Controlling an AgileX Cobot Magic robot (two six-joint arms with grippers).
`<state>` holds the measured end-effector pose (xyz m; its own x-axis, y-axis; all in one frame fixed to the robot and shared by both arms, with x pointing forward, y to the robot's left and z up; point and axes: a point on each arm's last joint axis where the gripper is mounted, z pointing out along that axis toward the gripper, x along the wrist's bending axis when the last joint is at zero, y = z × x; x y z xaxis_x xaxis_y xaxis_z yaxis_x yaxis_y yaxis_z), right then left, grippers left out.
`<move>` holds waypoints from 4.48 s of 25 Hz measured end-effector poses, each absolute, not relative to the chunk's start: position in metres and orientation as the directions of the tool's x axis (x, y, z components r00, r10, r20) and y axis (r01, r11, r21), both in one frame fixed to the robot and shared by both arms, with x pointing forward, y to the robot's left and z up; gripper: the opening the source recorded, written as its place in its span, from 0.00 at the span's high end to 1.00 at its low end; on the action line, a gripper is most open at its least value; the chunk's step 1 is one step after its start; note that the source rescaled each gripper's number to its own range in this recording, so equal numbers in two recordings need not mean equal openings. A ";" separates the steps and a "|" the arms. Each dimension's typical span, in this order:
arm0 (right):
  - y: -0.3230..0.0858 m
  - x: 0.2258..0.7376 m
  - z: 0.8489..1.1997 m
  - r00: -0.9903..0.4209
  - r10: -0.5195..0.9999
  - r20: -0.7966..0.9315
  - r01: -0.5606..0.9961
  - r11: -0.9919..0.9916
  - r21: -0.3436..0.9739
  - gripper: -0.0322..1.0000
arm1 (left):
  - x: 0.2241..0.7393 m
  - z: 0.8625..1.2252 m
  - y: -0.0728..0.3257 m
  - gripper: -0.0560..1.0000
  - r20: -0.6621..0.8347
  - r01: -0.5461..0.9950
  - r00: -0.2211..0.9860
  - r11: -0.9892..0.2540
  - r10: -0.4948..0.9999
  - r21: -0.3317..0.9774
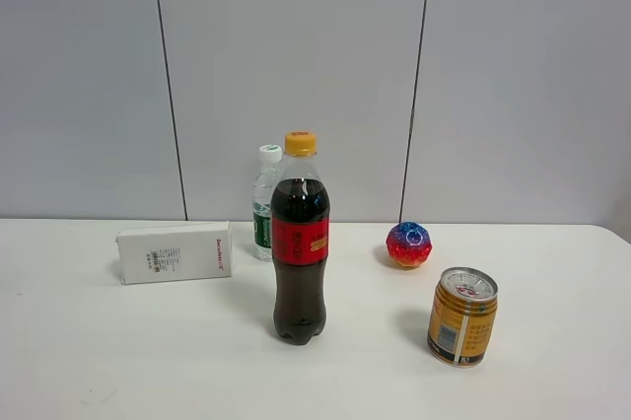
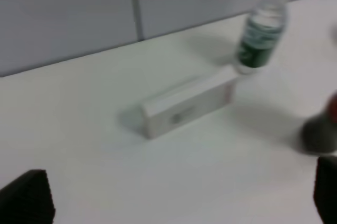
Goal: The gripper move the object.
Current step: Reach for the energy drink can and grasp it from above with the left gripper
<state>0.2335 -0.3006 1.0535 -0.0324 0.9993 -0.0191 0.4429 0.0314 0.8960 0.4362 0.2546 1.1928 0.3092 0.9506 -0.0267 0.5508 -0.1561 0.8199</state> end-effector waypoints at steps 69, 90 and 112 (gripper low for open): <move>-0.301 0.233 1.053 -0.032 0.999 -0.019 0.443 0.031 0.896 0.00 | 0.457 0.951 -0.083 0.00 -0.050 0.257 0.860 -0.347 0.509 0.902; -0.301 0.233 1.053 -0.032 0.999 -0.019 0.443 0.031 0.896 0.00 | 0.491 0.917 -0.070 0.00 -0.067 0.294 0.808 -0.302 0.585 0.907; -0.301 0.233 1.053 -0.032 0.999 -0.019 0.443 0.031 0.896 0.00 | 0.513 0.895 -0.063 0.00 -0.053 0.249 0.787 -0.239 0.615 0.938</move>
